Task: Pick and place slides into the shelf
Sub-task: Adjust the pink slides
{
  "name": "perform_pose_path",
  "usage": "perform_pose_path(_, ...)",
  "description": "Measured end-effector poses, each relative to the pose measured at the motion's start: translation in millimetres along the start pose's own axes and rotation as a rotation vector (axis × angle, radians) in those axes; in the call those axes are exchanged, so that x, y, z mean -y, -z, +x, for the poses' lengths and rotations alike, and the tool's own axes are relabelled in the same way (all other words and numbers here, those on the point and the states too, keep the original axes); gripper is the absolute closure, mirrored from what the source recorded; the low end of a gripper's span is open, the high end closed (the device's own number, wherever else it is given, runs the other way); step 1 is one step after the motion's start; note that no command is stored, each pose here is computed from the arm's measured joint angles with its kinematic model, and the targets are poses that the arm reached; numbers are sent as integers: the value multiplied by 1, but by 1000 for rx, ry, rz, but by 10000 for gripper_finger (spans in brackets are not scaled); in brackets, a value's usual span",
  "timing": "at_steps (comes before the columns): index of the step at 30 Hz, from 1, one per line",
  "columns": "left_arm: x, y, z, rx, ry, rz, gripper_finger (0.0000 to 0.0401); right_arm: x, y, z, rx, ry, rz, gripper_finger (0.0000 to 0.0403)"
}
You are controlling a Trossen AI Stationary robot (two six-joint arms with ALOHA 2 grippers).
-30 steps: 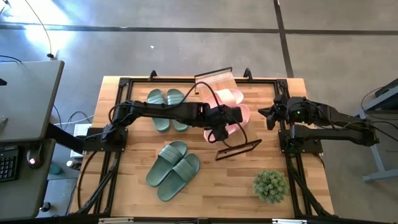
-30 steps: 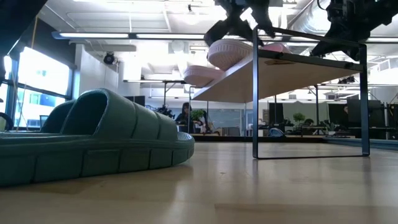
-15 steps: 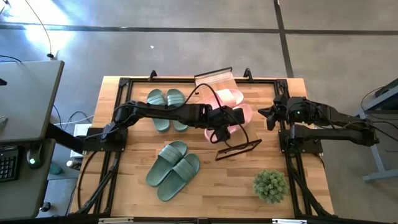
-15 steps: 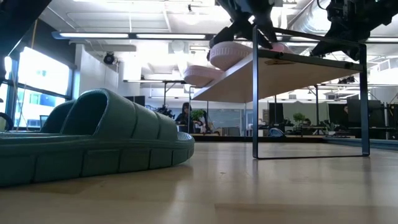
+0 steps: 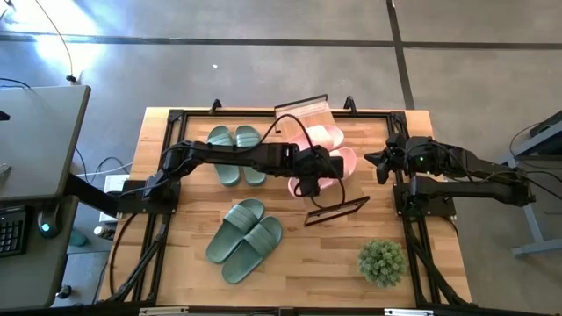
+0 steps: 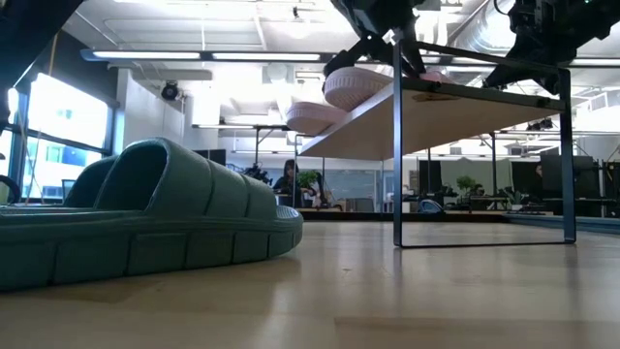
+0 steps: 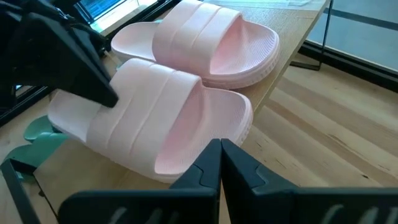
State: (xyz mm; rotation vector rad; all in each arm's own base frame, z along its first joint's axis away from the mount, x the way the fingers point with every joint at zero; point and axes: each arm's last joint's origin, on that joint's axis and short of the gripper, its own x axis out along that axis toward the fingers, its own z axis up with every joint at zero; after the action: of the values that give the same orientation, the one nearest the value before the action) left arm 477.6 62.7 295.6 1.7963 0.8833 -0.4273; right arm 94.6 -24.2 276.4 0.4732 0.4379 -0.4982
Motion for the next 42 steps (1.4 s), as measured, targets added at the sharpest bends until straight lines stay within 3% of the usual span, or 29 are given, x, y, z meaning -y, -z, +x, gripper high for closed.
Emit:
perform_pose_path(18,-1,6,1,-5,-25,204,399,0,0,0,3,7,3,403)
perform_pose_path(28,-1,6,1,-7,-25,185,392,0,0,0,2,7,7,403)
perform_pose_path(42,-3,7,1,-38,-30,158,296,0,0,0,1,3,6,403)
